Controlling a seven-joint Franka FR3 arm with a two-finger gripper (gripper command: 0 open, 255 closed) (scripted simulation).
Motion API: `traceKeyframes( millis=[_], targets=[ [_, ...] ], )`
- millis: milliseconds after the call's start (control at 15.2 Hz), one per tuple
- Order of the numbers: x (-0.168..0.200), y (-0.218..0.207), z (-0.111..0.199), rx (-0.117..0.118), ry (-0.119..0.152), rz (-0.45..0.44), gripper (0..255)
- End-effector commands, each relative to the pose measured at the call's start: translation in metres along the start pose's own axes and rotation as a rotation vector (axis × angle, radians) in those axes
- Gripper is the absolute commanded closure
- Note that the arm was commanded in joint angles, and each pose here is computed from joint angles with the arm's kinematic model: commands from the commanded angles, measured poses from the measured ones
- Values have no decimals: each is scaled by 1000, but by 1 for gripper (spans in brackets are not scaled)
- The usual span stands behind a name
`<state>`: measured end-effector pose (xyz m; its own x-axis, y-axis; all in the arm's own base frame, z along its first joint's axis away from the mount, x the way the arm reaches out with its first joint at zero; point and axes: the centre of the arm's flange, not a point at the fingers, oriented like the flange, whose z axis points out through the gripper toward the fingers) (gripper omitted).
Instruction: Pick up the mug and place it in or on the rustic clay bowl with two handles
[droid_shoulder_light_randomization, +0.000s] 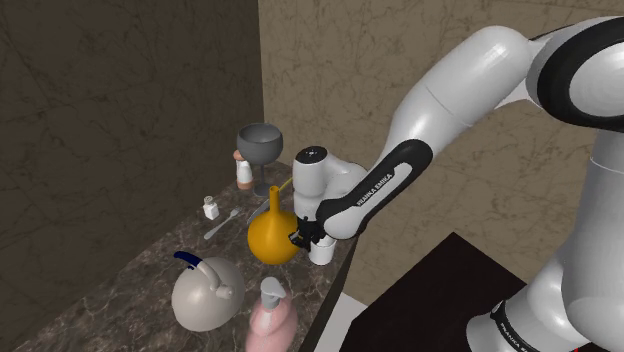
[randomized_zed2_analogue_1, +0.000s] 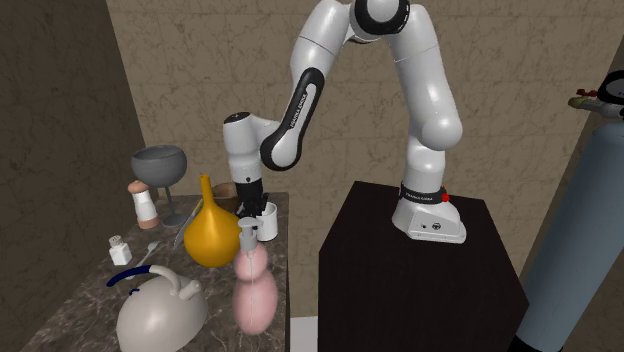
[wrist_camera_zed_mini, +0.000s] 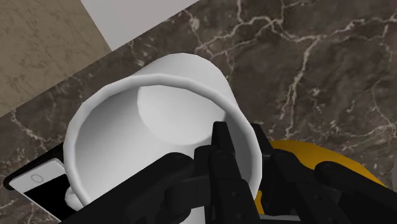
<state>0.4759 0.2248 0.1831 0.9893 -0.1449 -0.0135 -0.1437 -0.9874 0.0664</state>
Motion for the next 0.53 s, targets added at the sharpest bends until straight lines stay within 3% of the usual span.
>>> traceKeyframes(
  millis=[0,462],
  targets=[
    [0,0,-11,0,0,0,255],
    [-1,3,-48,0,0,0,255]
  ],
)
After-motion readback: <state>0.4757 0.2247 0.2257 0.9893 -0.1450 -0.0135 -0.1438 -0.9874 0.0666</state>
